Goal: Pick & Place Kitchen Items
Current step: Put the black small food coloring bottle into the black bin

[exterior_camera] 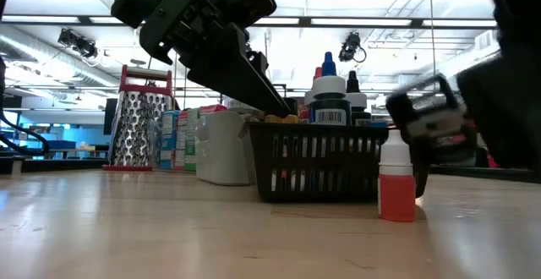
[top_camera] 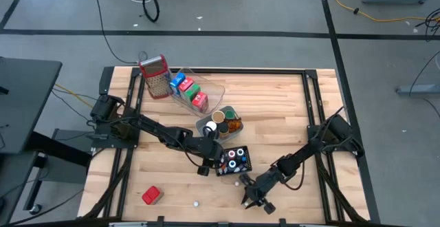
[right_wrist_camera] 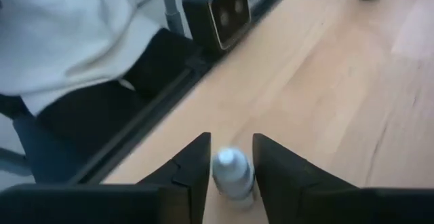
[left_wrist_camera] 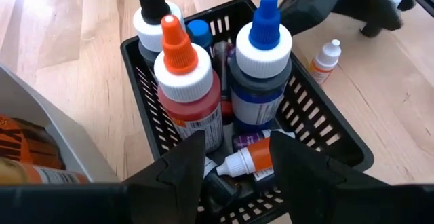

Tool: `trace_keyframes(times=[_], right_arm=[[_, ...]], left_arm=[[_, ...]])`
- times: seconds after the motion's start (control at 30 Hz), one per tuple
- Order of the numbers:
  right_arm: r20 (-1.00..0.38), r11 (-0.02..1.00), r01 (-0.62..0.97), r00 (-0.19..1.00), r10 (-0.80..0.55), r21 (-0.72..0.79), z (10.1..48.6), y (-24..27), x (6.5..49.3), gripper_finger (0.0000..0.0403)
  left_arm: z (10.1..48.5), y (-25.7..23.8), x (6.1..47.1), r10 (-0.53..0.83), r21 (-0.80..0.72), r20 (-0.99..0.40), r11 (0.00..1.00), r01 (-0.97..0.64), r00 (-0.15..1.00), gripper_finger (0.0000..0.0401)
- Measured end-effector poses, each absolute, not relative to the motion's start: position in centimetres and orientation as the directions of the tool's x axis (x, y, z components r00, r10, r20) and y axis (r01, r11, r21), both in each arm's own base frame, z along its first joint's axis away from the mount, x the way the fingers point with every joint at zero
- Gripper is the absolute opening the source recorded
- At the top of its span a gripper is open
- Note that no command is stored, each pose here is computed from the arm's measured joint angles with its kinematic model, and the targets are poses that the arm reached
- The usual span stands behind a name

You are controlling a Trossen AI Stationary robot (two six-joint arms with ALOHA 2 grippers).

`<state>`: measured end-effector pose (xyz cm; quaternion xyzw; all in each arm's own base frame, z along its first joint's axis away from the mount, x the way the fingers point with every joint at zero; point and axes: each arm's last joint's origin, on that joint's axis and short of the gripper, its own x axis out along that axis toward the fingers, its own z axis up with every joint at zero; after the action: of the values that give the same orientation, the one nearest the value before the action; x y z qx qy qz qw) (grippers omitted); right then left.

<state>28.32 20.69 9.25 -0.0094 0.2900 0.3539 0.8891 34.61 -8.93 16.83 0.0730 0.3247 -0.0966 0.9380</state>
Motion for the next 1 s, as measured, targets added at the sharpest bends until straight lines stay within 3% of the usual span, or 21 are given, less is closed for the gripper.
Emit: trace_keyframes(times=[0.2, 0.4, 0.6, 0.7, 0.8, 0.87, 1.0], right_arm=[[-0.519, 0.742, -0.648, 0.581, 0.627, 0.172, 9.4, 20.7, 28.3, 0.0064], [-0.501, 0.748, -0.635, 0.591, 0.632, 0.193, 10.5, 20.6, 28.2, 0.0063], [-0.378, 0.772, -0.627, 0.692, 0.615, 0.108, 15.4, 19.9, 28.3, 0.0064], [-0.368, 0.832, -0.552, 0.786, 0.497, -0.054, 17.9, 19.0, 27.8, 0.0071], [-0.407, 0.904, -0.382, 0.869, 0.280, -0.193, 19.0, 17.6, 27.3, 0.0073], [-0.444, 0.930, -0.298, 0.878, 0.178, -0.216, 18.9, 16.9, 27.2, 0.0073], [-0.569, 0.951, -0.256, 0.814, 0.115, -0.174, 16.9, 15.7, 27.4, 0.0075]], left_arm=[[16.8, -8.9, 34.6, -0.134, 0.074, -0.623, 0.971, 0.229, 0.770, 0.0174], [16.8, -8.9, 34.6, -0.134, 0.074, -0.622, 0.971, 0.229, 0.771, 0.0170], [16.9, -8.9, 34.6, -0.134, 0.074, -0.622, 0.971, 0.228, 0.772, 0.0169], [16.9, -8.9, 34.6, -0.134, 0.074, -0.621, 0.971, 0.228, 0.772, 0.0168], [16.9, -8.9, 34.6, -0.135, 0.055, -0.621, 0.975, 0.214, 0.772, 0.0167], [16.9, -9.0, 34.6, -0.140, 0.025, -0.622, 0.980, 0.198, 0.770, 0.0167], [16.9, -9.1, 34.6, -0.175, -0.020, -0.623, 0.978, 0.207, 0.762, 0.0167]])
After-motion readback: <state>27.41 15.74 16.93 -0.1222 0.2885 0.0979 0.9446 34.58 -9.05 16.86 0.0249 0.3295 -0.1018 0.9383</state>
